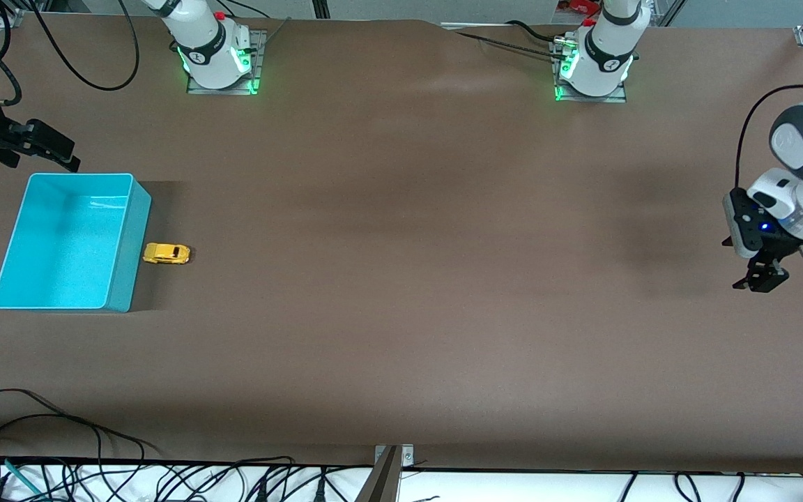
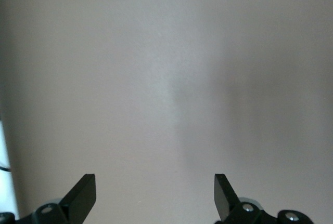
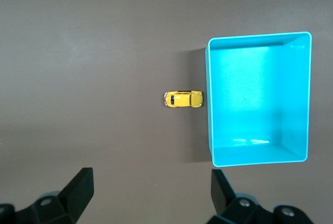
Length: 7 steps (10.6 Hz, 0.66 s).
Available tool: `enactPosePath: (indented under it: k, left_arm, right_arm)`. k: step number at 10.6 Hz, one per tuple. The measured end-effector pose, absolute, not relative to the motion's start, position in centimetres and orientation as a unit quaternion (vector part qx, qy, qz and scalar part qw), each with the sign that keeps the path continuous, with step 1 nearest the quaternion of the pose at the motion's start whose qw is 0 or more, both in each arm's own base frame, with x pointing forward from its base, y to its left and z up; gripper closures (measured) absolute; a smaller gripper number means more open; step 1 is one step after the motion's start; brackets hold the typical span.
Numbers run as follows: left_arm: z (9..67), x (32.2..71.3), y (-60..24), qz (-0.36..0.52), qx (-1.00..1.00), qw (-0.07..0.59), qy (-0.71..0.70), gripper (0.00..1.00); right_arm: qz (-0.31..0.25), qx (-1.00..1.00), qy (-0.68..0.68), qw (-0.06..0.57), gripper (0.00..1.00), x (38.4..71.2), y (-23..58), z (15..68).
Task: Wind up and store yellow beetle car
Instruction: 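Reach the right gripper toward the car while the left gripper retracts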
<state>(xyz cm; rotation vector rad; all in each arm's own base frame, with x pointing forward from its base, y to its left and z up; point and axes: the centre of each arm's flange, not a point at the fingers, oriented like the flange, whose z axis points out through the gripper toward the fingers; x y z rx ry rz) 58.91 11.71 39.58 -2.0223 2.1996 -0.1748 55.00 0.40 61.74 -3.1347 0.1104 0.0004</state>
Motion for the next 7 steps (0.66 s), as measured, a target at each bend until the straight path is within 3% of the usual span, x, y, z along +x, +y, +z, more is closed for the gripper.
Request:
enactPosePath:
  k: [3, 7]
  left_arm:
    - [45.3, 58.3, 9.7, -0.078, -0.676, 0.083, 0.728, 0.00]
    - [50.3, 56.2, 8.9, -0.076, -0.776, 0.040, 0.625, 0.00]
  right_arm:
    - [0.000, -0.999, 0.035, 0.002, 0.00, 55.0, 0.4, 61.7]
    - [0.000, -0.999, 0.035, 0.002, 0.00, 55.0, 0.4, 61.7]
